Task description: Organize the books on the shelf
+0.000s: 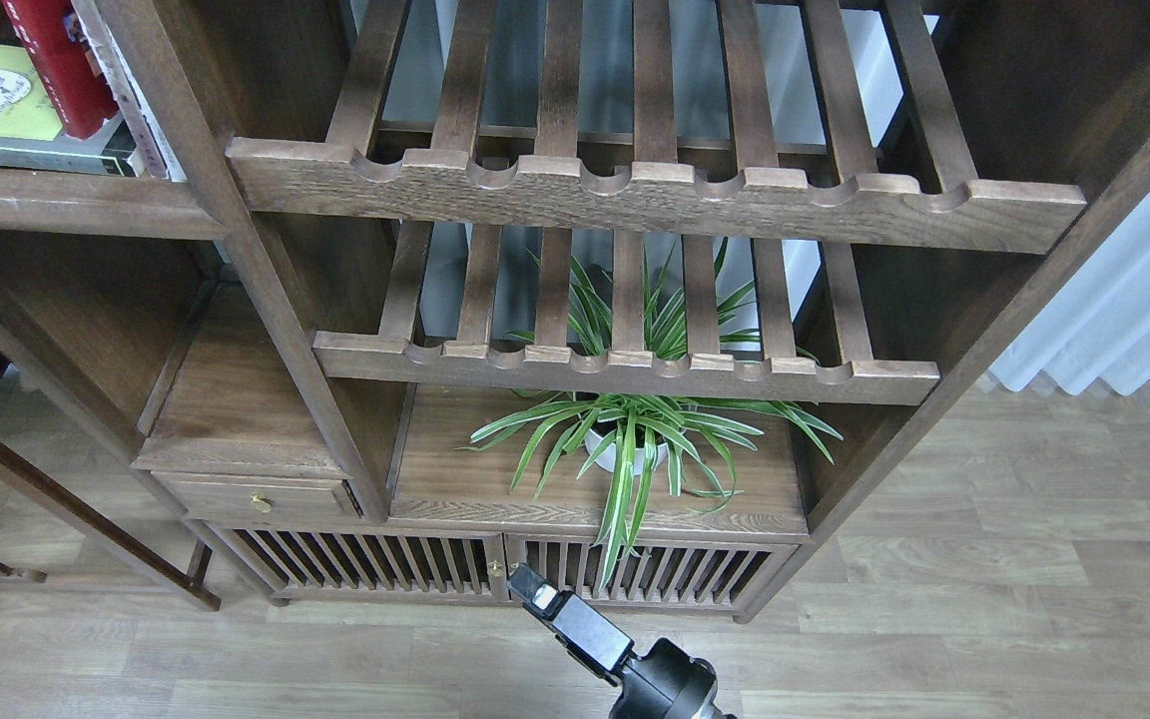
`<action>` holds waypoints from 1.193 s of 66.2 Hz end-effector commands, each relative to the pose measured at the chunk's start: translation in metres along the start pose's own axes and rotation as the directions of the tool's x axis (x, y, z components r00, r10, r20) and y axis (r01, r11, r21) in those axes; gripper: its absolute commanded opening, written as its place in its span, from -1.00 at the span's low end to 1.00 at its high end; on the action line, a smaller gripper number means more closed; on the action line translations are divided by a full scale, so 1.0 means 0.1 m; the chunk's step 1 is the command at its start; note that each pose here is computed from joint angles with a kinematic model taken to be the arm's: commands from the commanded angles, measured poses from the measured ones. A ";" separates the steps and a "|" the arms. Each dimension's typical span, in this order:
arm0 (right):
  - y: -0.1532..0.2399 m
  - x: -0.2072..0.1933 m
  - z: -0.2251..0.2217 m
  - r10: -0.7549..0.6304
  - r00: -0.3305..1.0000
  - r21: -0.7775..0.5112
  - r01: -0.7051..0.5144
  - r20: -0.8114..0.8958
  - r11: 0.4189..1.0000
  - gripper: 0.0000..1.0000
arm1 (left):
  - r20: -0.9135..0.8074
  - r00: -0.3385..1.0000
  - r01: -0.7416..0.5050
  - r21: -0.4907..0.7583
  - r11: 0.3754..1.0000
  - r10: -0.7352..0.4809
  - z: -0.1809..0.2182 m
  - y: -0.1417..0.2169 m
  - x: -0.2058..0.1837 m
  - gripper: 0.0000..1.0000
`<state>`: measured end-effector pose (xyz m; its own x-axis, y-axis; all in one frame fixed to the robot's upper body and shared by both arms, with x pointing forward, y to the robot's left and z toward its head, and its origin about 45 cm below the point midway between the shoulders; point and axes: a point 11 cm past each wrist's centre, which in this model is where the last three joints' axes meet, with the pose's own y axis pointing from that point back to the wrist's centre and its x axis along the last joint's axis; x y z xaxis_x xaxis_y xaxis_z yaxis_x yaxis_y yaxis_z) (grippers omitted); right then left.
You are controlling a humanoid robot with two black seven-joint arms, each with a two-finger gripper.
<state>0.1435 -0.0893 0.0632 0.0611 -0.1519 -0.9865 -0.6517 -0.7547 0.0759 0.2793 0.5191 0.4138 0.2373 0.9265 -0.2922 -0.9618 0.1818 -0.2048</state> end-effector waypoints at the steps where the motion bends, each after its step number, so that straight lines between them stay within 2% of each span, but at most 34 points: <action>1: 0.00 0.00 0.00 0.001 1.000 0.000 -0.001 0.001 1.000 0.99 | 0.067 0.998 0.004 -0.028 1.000 -0.002 0.17 -0.15 0.00 -0.86; 22: 0.02 0.00 0.00 0.003 1.000 0.007 -0.003 0.004 1.000 0.99 | 0.253 0.966 0.069 -0.058 0.996 -0.053 0.44 -0.77 -0.26 -0.85; 43: 0.02 0.01 -0.03 0.004 1.000 0.016 -0.004 0.002 1.000 0.99 | 0.298 0.954 0.071 -0.085 0.994 -0.043 0.43 -0.96 -0.33 -0.87; 56: 0.02 0.00 -0.03 0.002 1.000 0.017 -0.002 0.003 1.000 0.99 | 0.331 0.939 0.106 -0.032 0.994 -0.090 0.35 -1.26 -0.49 -0.87; 65: 0.02 0.00 -0.03 0.002 1.000 0.018 -0.002 0.003 1.000 0.99 | 0.355 0.926 0.137 -0.007 0.991 -0.126 0.42 -1.58 -0.66 -0.87; 79: 0.04 0.01 -0.09 0.006 1.000 0.040 -0.007 0.002 0.999 0.99 | 0.382 0.910 0.163 0.027 0.986 -0.161 0.49 -1.86 -0.84 -0.86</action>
<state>0.1469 -0.0956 0.0634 0.0566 -0.1547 -0.9863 -0.6744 -0.7344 0.0765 0.4211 0.4323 0.5116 0.3103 0.9448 0.1051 -0.9155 0.3268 -0.2347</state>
